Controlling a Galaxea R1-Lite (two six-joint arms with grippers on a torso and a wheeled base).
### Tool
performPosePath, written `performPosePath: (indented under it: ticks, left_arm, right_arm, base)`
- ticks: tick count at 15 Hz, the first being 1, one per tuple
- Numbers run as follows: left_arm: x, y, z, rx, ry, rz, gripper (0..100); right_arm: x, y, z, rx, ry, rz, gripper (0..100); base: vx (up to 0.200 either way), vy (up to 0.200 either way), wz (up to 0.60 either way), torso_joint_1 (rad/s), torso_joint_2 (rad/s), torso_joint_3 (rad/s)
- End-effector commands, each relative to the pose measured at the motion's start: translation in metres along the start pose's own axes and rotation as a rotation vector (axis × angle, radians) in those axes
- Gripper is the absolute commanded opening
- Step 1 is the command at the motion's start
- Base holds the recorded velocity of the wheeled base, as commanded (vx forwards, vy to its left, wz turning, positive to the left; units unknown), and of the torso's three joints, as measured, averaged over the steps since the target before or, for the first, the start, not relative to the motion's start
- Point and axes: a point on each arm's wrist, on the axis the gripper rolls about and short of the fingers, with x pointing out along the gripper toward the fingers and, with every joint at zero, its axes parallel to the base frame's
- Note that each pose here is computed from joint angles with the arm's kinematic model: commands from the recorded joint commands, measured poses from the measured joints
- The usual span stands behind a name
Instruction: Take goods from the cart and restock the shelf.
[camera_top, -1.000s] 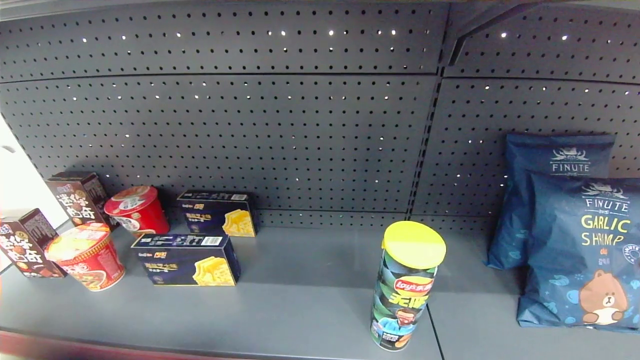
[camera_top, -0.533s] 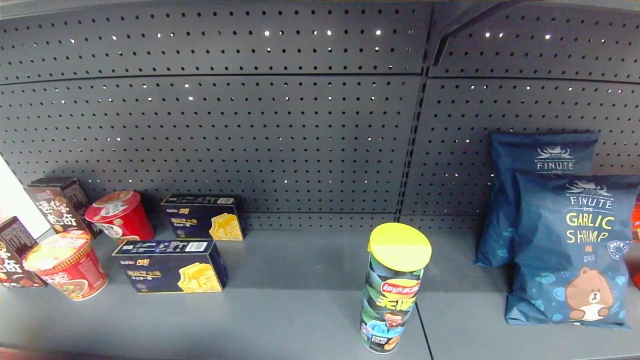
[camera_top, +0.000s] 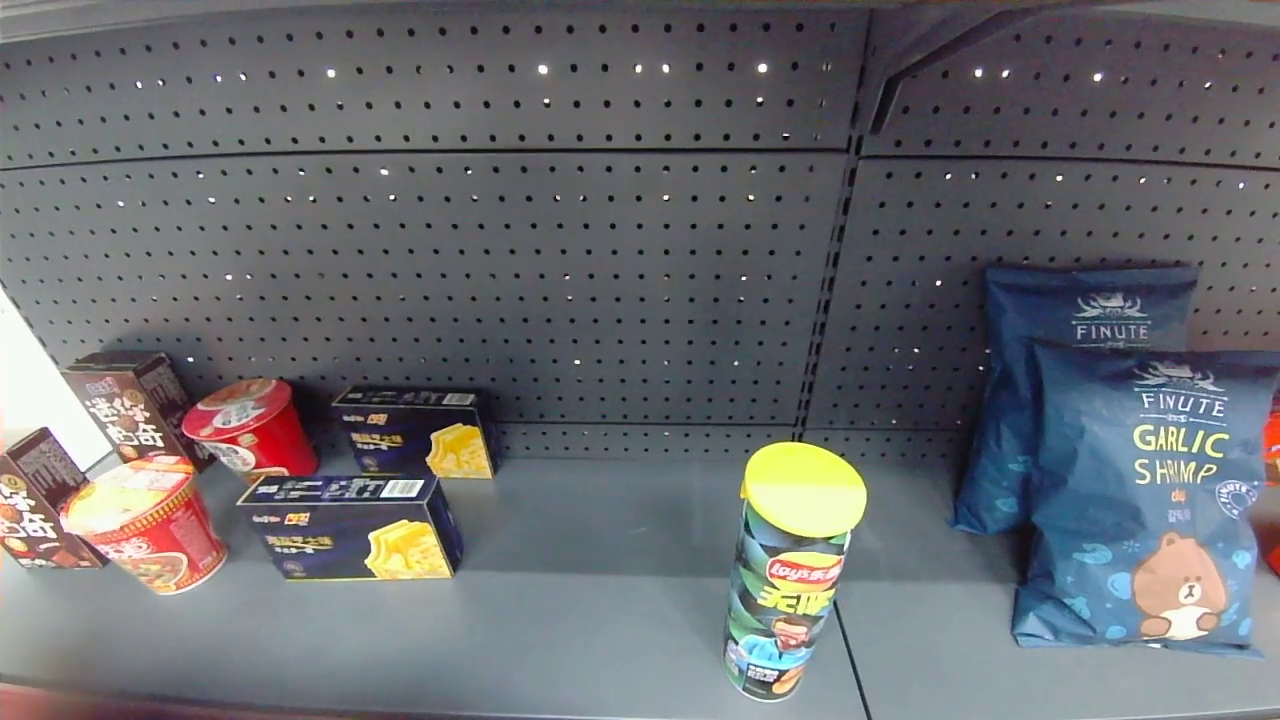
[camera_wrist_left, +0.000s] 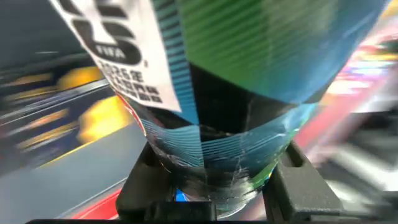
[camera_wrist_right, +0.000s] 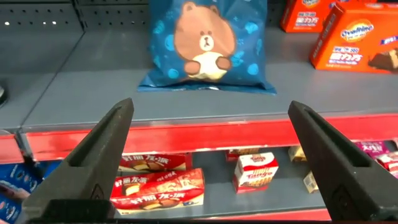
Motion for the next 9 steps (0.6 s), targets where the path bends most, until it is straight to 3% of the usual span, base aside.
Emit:
performPosePath:
  ticks: [1,3,6,8,9]
  left_arm:
    - [0.067,-0.001,0.020,-0.092,0.167,-0.152,0]
    - [0.102,0.000,0.020,-0.103,0.215,-0.225,0]
    - [0.153,0.009,0.029,-0.065,0.220,-0.212,0]
    - [0.189,0.037,0.033,-0.040,0.239,-0.045,0]
    - [0.211,0.057,0.041,0.012,0.210,0.035,0]
  right_arm:
    - [0.001,0.000,0.000,0.000,0.004,-0.001,100]
    - [0.001,0.000,0.000,0.000,0.004,-0.001,100]
    - [0.001,0.000,0.000,0.000,0.004,-0.001,100]
    - [0.001,0.000,-0.001,0.002,0.005,-0.003,100]
    - [0.001,0.000,0.000,0.001,-0.002,-0.009,100]
  base:
    - [0.000,0.000,0.00,0.000,0.00,0.000]
    - [0.000,0.000,0.00,0.000,0.00,0.000]
    - [0.000,0.000,0.00,0.000,0.00,0.000]
    - [0.000,0.000,0.00,0.000,0.00,0.000]
    - [0.000,0.000,0.00,0.000,0.00,0.000]
